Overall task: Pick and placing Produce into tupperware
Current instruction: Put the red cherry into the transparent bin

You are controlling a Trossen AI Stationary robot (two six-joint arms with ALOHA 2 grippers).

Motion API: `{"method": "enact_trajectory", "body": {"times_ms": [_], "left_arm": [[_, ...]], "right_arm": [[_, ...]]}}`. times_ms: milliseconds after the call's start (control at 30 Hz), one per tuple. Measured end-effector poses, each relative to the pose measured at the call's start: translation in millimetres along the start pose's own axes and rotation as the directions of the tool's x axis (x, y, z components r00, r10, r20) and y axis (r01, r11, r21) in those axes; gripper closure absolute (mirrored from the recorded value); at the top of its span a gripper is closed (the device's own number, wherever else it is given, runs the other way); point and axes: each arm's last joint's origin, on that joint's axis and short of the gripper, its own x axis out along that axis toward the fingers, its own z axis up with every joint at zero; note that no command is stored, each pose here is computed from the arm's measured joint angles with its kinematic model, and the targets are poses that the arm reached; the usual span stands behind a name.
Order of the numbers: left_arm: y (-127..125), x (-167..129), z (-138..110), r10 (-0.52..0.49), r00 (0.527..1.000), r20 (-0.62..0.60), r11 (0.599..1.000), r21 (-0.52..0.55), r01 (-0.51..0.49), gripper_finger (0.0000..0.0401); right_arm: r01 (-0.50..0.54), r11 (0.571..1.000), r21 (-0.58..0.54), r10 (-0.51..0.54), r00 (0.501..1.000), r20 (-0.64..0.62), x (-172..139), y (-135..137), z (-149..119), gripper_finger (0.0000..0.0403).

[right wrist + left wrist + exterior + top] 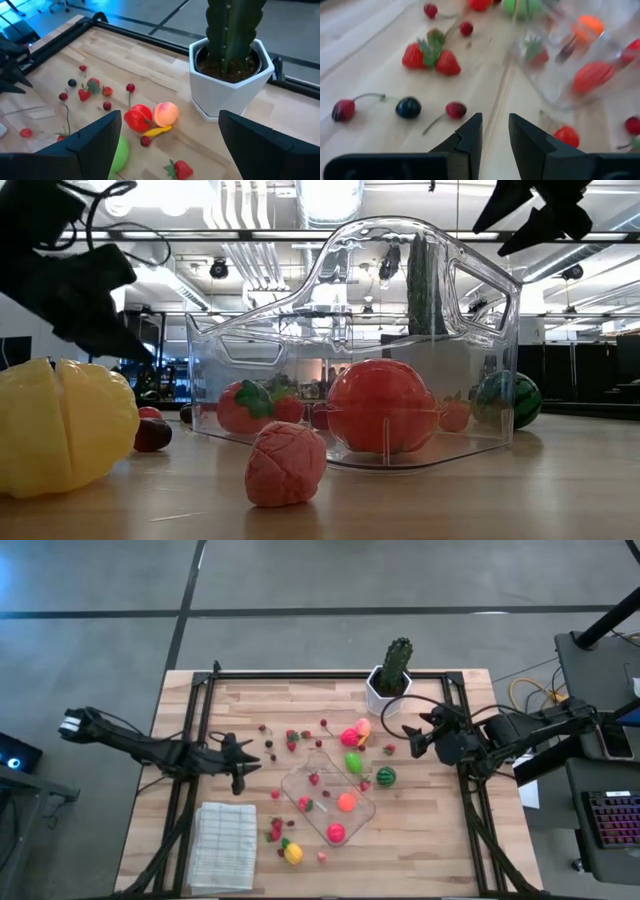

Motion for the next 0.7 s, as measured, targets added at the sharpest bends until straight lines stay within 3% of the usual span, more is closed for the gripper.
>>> {"method": "enact_trajectory", "body": {"times_ms": [133,333,500,700], "left_arm": [[0.2,4.7,-5.1,0.021,0.999,-0.044,1.000,0.016,-0.020,0.0321],[-0.3,8.5,-7.9,0.035,0.997,-0.072,0.999,0.030,-0.033,0.0321],[2.0,8.7,-11.8,0.052,0.997,-0.063,0.998,0.030,-0.050,0.0321],[9.5,4.0,-20.4,0.069,0.998,-0.016,0.998,0.011,-0.069,0.0321]], "right_arm": [[-0.003,1.000,0.016,0.003,1.000,0.002,0.0,0.4,0.3,0.0077],[-0.015,0.991,0.131,0.014,1.000,0.008,0.2,2.2,1.0,0.0077],[-0.015,0.977,0.210,0.014,1.000,0.008,0.3,2.3,1.0,0.0077],[-0.017,0.976,0.218,0.016,1.000,0.009,0.2,2.5,1.1,0.0077]]}}
